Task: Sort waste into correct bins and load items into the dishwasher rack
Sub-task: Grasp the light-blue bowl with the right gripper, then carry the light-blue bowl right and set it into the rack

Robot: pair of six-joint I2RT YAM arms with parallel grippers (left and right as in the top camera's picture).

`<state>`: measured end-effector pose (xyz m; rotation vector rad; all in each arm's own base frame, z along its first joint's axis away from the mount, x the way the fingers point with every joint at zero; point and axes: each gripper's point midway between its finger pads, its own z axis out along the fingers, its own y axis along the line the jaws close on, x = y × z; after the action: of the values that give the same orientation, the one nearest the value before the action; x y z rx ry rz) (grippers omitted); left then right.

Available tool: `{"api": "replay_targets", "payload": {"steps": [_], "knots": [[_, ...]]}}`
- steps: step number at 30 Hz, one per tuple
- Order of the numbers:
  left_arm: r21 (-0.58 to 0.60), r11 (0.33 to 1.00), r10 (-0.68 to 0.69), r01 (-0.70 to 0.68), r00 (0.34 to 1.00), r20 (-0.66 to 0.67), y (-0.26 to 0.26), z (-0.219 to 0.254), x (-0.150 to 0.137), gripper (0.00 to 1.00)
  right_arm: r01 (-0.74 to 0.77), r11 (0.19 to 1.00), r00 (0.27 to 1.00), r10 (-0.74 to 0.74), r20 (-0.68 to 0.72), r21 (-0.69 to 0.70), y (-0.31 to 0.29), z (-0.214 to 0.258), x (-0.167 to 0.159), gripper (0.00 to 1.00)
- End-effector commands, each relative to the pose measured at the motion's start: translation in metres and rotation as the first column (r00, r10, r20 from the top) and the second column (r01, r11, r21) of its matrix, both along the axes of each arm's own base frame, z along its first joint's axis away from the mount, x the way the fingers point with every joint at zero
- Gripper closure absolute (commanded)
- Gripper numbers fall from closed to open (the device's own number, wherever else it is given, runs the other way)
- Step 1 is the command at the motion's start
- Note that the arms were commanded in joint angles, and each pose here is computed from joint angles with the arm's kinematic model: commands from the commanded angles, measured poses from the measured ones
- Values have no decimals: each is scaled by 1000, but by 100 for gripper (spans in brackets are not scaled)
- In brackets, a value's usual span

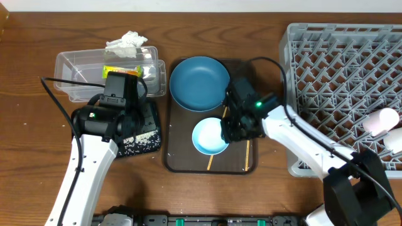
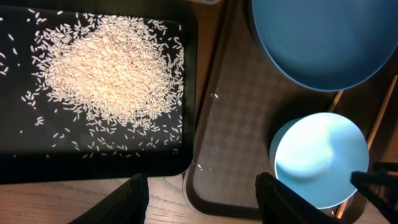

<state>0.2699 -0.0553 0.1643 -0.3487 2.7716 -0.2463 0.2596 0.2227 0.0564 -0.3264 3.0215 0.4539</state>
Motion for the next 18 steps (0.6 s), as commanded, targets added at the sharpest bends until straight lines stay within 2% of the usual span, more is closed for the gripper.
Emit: {"api": "replay_targets", "payload": {"steps": [1, 3, 10, 15, 18], "knots": [[19, 1000, -2, 2, 1000, -4, 4, -1, 0, 42, 95, 994, 995, -96, -22, -52, -7, -15, -6, 60], [19, 1000, -2, 2, 1000, -3, 4, -1, 0, 42, 98, 994, 995, -99, -24, -55, -9, -20, -8, 64], [18, 1000, -2, 2, 1000, -4, 4, -1, 0, 42, 117, 990, 993, -119, -24, -81, -16, -26, -10, 99], [16, 1000, -3, 3, 1000, -5, 3, -1, 0, 42, 108, 992, 994, -108, 0, -69, -16, -17, 0, 99], [16, 1000, -3, 3, 1000, -5, 3, -1, 0, 42, 103, 993, 994, -101, 39, -52, -23, 6, 14, 99]]}}
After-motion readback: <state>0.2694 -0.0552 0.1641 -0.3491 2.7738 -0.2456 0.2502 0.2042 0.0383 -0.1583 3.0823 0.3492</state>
